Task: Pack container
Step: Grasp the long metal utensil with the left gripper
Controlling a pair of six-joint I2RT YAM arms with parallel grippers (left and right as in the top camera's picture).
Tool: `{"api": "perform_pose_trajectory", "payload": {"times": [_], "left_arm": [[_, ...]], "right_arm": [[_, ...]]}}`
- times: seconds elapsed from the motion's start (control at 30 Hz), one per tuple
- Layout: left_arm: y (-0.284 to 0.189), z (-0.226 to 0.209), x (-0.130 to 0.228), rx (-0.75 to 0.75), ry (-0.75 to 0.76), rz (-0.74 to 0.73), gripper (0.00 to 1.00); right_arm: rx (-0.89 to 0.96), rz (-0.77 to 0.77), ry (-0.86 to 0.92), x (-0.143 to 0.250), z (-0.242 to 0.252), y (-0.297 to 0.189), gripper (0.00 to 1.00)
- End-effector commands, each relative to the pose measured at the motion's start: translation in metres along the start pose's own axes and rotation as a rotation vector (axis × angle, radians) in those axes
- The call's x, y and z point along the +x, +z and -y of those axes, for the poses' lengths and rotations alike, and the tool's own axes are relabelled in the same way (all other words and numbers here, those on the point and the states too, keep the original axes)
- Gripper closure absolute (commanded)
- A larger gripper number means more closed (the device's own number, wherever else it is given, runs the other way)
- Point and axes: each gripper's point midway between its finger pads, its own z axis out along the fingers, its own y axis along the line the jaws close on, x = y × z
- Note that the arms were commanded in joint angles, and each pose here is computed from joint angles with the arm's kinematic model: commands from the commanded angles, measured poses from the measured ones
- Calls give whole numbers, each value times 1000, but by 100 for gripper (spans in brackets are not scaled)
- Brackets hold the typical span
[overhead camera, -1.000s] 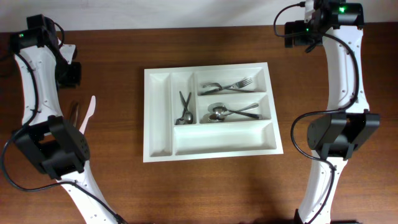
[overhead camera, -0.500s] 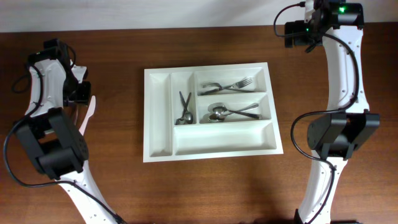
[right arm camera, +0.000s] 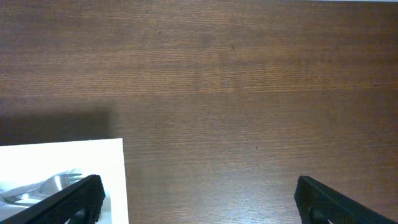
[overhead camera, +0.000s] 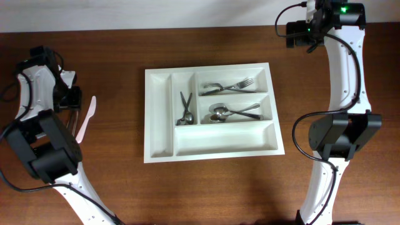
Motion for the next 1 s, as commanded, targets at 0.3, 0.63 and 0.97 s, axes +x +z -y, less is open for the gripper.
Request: {"api": "perform_pose_trajectory", "payload": {"times": [0.3,0.63,0.97], "left_arm": [[45,8,18,71,1,-99,39],[54,13,27,82,18,-129,71],[41,1,19,34,6,-113,96]], "right_arm": [[16,22,17,-5,5,-9,1],[16,22,17,-5,5,-9,1],[16,22,17,-5,5,-9,1]]}}
